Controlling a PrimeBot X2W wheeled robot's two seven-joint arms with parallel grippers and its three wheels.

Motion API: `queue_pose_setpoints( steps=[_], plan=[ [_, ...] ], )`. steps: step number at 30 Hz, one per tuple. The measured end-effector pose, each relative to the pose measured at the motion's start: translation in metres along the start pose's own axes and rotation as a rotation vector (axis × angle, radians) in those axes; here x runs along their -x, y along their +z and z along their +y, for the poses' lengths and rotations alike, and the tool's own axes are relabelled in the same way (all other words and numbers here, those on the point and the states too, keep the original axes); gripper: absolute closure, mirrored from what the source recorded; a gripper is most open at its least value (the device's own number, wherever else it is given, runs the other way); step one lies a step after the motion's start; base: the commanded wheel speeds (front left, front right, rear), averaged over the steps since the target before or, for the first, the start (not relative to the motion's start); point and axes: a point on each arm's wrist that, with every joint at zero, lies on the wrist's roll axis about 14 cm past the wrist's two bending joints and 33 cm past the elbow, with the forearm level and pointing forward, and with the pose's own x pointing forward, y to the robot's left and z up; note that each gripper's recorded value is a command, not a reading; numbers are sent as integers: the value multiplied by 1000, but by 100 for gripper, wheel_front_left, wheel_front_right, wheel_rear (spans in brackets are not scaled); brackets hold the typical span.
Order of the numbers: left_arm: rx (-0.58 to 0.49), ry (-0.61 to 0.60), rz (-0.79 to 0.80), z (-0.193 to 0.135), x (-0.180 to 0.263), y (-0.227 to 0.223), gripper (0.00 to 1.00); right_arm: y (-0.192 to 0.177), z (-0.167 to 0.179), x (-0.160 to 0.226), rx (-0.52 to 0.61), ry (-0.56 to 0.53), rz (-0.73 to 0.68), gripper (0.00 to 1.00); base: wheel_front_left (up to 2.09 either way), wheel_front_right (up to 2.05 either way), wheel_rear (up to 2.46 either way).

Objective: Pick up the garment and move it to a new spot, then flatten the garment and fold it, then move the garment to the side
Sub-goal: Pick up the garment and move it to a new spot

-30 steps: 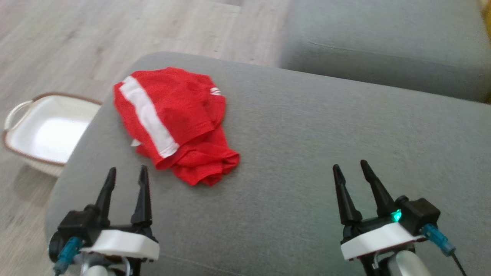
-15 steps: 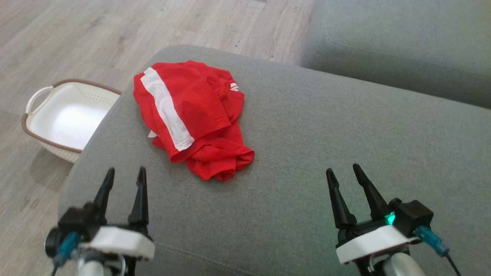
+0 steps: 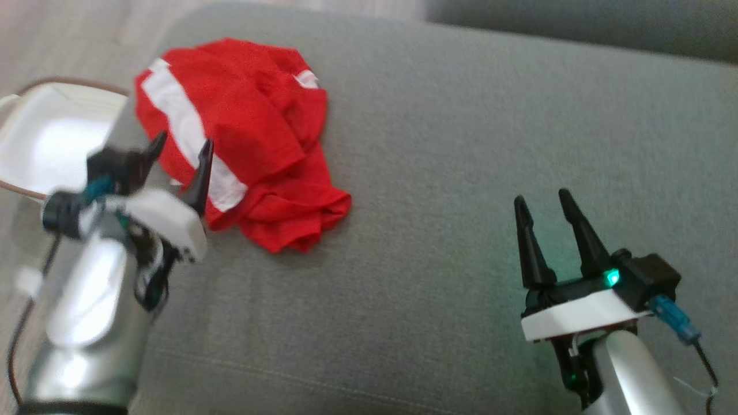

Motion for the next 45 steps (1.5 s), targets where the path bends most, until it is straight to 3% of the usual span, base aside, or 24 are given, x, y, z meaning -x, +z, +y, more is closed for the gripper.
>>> queue_pose_setpoints(
  steps=[13,15,21,28,36,40,45],
  plan=[
    [-57,-130,333,-16,-70,-60,2,-25,-47,-3,-18,-107,45,0,0,0,0],
    [-50,-144,360,-21,-71,-69,100,-27,-51,-2,-20,-118,51,0,0,0,0],
    [-23,-179,341,-31,-67,-71,100,-26,-52,-2,-19,-121,49,0,0,0,0],
    [16,-133,192,-10,-63,-41,100,-19,-42,-4,-14,-95,35,0,0,0,0],
    [50,-103,-54,7,-58,37,100,-3,-26,4,-12,-70,5,0,0,0,0],
    [114,-70,-286,15,-42,111,100,4,-16,11,-6,-56,-6,0,0,0,0],
    [174,-75,-390,3,-9,125,100,14,-5,19,-4,-39,-28,0,0,0,0]
  ],
)
